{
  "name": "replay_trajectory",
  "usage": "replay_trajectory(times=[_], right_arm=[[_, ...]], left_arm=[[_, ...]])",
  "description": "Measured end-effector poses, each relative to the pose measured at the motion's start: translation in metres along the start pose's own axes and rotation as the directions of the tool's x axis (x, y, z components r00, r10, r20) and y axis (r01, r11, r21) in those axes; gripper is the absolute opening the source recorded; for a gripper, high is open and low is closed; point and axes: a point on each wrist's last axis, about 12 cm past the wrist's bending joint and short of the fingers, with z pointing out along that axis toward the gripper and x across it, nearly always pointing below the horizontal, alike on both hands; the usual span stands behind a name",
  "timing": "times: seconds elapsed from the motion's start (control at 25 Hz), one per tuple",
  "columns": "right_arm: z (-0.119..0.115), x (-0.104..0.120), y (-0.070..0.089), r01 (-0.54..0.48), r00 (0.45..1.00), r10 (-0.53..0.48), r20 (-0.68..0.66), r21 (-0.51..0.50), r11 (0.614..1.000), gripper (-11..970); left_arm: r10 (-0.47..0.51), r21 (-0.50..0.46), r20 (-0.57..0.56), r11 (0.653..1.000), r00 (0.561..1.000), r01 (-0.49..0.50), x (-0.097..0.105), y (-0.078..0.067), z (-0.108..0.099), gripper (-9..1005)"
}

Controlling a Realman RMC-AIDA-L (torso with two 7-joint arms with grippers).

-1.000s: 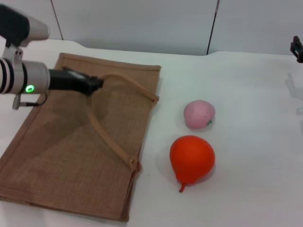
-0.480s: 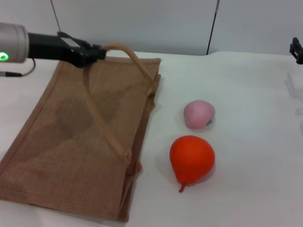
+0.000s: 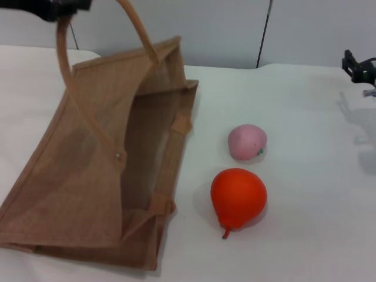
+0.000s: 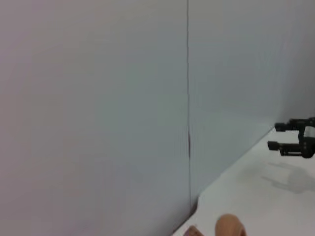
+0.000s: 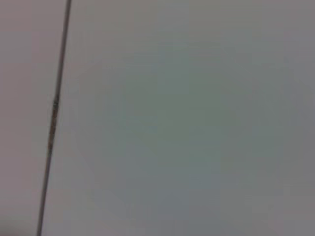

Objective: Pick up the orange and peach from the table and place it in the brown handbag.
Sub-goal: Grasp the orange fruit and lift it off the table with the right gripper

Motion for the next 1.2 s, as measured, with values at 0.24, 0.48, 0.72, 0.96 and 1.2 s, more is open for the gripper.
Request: replay_trajectory(times=[0.24, 0.48, 0.72, 0.96, 1.2], right_arm=[[-0.003, -0.001, 0.020, 0.070, 0.997, -0.069, 0.020, -0.091, 0.993, 703], [-0.015, -0.020, 0.049, 0.067, 0.996, -0.055, 0.063, -0.198, 0.978, 704], [-0.044, -0.066, 0.043, 0.136, 0.990, -0.143, -0.009, -0.252, 0.958, 704], [-0.084, -0.115, 0.047, 0.190, 0.955, -0.256, -0.149, -0.356, 0.915, 704], [-0.120, -0.133, 0.062, 0.232, 0.886, -0.389, -0.251, -0.486, 0.843, 704]], left_arm=[[0.039, -0.027, 0.017, 0.999, 0.999, -0.039, -0.019, -0.011, -0.024, 121], [0.080, -0.072, 0.001, 0.994, 0.997, -0.080, -0.029, -0.021, -0.042, 122], [0.079, -0.085, 0.000, 0.993, 0.997, -0.079, -0.030, -0.022, -0.046, 122], [0.074, -0.082, -0.005, 0.994, 0.997, -0.074, -0.025, -0.022, -0.048, 122], [0.075, -0.091, -0.008, 0.993, 0.997, -0.075, -0.025, -0.022, -0.048, 122]])
